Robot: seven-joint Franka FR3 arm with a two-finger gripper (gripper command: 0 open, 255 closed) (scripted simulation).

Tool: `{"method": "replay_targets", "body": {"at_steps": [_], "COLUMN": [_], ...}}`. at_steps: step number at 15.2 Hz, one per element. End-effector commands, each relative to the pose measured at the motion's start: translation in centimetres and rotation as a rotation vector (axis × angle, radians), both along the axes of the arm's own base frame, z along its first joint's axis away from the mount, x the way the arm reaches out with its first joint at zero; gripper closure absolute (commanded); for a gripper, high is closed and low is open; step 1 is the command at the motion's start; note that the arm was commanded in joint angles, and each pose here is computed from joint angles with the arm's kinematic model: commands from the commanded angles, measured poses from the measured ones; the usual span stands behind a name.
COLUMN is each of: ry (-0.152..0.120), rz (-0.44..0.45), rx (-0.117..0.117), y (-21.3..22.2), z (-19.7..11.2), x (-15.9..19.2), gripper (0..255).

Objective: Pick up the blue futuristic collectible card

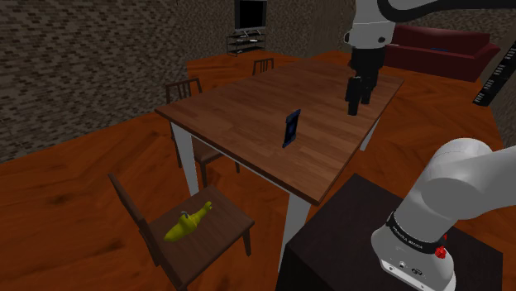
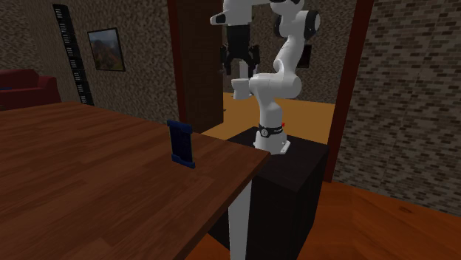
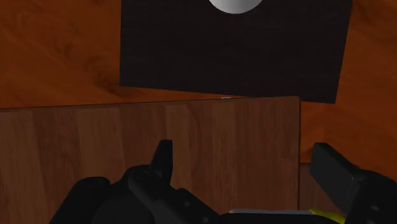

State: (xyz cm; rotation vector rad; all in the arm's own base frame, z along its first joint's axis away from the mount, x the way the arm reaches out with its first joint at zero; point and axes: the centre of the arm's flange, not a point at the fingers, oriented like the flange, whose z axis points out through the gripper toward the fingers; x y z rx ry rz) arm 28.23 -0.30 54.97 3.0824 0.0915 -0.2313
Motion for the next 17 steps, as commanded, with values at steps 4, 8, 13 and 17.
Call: {"method": "replay_targets", "body": {"at_steps": [4, 8, 13, 17], "ry": [0.002, 0.005, 0.008, 0.011], "rz": [-0.188, -0.439, -0.753, -1.004], "rx": [-0.048, -0.111, -0.190, -0.254], "y": [2.0, 3.5, 3.3, 1.5], "z": [-1.6, -3.8, -6.7, -9.0], "x": [3.4, 8.4, 14.9, 19.8], "gripper": [0, 0, 0, 0]}}
